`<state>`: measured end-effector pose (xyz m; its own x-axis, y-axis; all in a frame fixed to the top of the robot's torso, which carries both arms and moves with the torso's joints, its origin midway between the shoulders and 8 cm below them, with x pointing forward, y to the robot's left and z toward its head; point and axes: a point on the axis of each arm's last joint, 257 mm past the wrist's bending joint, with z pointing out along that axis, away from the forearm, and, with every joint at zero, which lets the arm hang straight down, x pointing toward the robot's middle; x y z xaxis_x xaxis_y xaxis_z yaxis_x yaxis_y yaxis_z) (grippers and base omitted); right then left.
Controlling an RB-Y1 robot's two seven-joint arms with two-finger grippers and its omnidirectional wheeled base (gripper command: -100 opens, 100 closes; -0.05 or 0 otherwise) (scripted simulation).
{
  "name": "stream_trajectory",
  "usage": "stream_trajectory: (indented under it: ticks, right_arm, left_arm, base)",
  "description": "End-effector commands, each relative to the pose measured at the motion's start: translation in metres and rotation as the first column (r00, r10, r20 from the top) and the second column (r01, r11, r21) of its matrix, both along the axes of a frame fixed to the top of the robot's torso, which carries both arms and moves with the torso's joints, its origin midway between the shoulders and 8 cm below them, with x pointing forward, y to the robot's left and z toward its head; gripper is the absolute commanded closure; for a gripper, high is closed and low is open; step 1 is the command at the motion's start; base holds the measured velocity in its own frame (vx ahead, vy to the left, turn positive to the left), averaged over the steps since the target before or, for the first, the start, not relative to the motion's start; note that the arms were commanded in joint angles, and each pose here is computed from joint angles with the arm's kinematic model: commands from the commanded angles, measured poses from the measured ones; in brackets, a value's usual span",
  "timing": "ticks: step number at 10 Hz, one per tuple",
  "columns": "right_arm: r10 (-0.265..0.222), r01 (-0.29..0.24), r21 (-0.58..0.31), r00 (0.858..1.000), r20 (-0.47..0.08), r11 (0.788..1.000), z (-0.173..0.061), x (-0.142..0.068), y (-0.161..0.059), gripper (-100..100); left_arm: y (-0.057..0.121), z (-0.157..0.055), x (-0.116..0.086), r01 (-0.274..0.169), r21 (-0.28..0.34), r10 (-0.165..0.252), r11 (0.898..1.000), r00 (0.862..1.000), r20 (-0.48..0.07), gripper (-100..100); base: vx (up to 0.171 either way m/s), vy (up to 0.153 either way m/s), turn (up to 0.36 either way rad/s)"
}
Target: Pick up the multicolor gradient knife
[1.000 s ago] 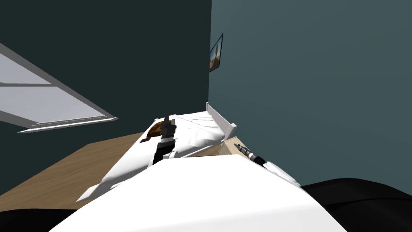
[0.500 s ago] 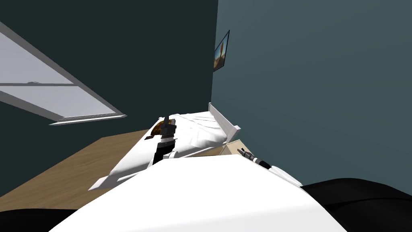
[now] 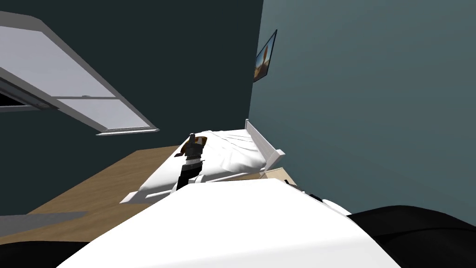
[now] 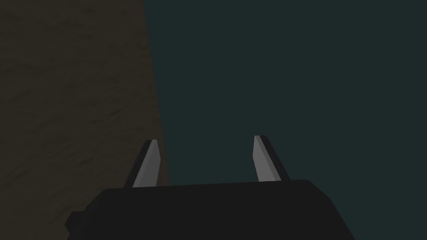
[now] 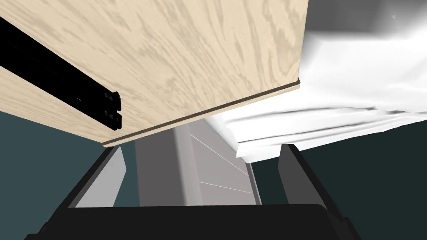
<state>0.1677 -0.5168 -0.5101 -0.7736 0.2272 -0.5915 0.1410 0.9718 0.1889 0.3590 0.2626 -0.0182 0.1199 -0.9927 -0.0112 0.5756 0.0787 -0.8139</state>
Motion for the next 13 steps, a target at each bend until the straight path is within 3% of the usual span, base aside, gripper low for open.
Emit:
stream_trajectory:
  ticks: [1,2,3,4,5,9,13]
  right_arm:
    - [0.016,-0.018,-0.03,0.997,-0.07,0.999,-0.01,-0.024,-0.013,-100]
    - [0.02,-0.027,-0.052,0.991,-0.131,0.998,-0.018,-0.049,-0.024,-100]
    - [0.023,-0.03,-0.054,0.991,-0.133,0.998,-0.018,-0.049,-0.024,-100]
    - [0.03,-0.045,-0.071,0.981,-0.19,0.996,-0.024,-0.072,-0.033,-100]
    - [0.03,-0.045,-0.071,0.981,-0.191,0.996,-0.024,-0.072,-0.033,-100]
    - [0.05,-0.093,-0.095,0.922,-0.383,0.991,-0.042,-0.157,-0.05,-100]
    - [0.062,-0.119,-0.08,0.858,-0.509,0.99,-0.052,-0.22,-0.048,-100]
  left_arm:
    - [0.0,0.0,0.0,0.0,0.0,0.0,1.0,1.0,0.0,0]
    - [0.0,0.0,0.0,0.0,0.0,0.0,1.0,1.0,0.0,0]
    - [0.0,0.0,0.0,0.0,0.0,0.0,1.0,1.0,0.0,0]
    - [0.0,0.0,0.0,0.0,0.0,0.0,1.0,1.0,0.0,0]
    - [0.0,0.0,0.0,0.0,0.0,0.0,1.0,1.0,0.0,0]
    - [0.0,0.0,0.0,0.0,0.0,0.0,1.0,1.0,0.0,0]
    - [0.0,0.0,0.0,0.0,0.0,0.0,1.0,1.0,0.0,0]
  base:
    - [0.05,-0.031,0.157]
    - [0.08,-0.055,0.318]
    - [0.059,-0.049,0.108]
    - [0.051,-0.037,0.138]
    - [0.037,-0.026,0.084]
    - [0.055,-0.033,0.198]
    - [0.049,-0.023,0.129]
